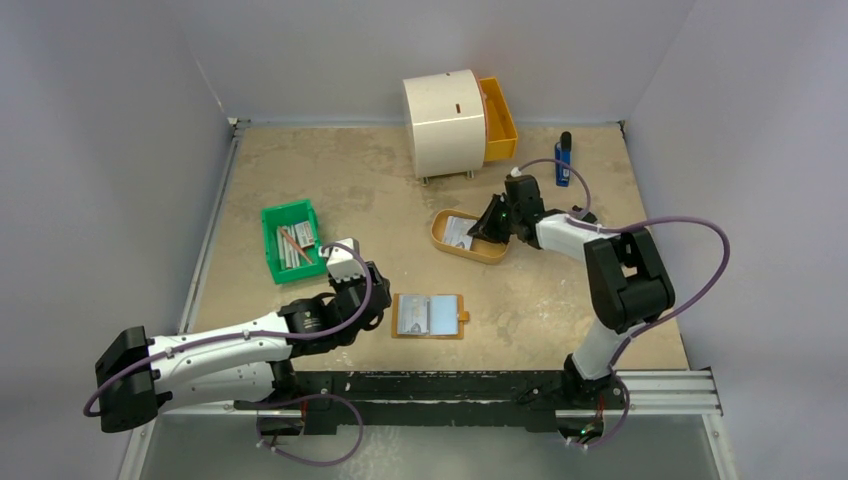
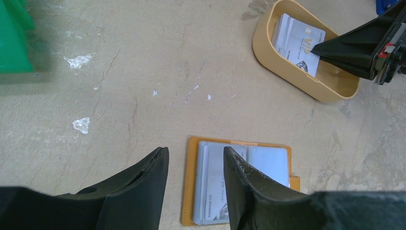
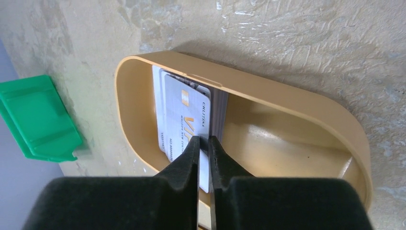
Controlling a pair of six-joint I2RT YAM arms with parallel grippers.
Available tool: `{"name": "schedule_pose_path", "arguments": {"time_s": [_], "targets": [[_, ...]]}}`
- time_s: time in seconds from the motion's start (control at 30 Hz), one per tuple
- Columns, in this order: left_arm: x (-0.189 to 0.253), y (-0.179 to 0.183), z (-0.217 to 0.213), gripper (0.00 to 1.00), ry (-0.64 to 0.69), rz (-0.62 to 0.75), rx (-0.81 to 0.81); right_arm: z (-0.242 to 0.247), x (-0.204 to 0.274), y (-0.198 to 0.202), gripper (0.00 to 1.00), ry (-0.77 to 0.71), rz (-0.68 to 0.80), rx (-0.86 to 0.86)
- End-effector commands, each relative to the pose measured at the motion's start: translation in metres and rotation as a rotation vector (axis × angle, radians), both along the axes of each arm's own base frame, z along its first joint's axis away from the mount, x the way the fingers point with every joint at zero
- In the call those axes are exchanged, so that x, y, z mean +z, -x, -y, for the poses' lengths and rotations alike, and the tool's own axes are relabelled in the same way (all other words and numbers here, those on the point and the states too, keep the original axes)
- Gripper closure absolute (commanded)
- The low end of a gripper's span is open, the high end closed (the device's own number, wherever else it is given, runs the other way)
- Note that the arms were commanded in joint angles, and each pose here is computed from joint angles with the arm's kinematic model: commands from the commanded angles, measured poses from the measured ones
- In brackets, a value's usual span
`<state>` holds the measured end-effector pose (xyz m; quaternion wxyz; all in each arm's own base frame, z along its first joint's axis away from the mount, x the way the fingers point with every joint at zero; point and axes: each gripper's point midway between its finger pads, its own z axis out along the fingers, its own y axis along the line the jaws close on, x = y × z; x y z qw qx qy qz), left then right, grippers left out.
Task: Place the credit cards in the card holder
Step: Pick up the credit card from the storage box.
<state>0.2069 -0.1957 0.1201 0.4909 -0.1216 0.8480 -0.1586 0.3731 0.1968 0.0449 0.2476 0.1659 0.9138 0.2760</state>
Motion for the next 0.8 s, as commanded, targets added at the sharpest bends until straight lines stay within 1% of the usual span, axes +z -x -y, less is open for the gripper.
{"name": "schedule_pose_path", "arguments": {"time_s": [0.0,0.1,0.2,0.37,0.47,0.57,0.6,0.77], "targets": [[0.011,-0.005,0.006,0.55,0.040,0.026,0.008,0.001,0.015,0.005,0.95,-0.019,0.004,-0.002],[0.010,-0.005,0.006,0.55,0.042,0.025,0.009,-0.002,0.026,0.005,1.00,-0.044,0.001,-0.009],[0.011,-0.005,0.007,0.55,0.045,0.025,0.008,-0.006,0.040,0.004,1.00,-0.077,0.006,-0.013],[0.012,-0.004,0.006,0.56,0.050,0.024,0.009,-0.006,0.063,0.007,1.00,-0.142,-0.038,-0.055],[0.014,-0.004,0.005,0.56,0.059,0.027,0.012,-0.002,0.080,0.011,1.00,-0.226,-0.067,-0.097],[0.017,-0.004,0.005,0.55,0.065,0.031,0.015,0.003,0.093,0.014,1.00,-0.350,-0.122,-0.162],[0.018,-0.004,0.004,0.56,0.064,0.031,0.016,0.004,0.099,0.014,1.00,-0.372,-0.127,-0.173],[0.021,-0.005,0.006,0.56,0.079,0.033,0.020,0.004,0.115,0.014,1.00,-0.404,-0.143,-0.173]]}}
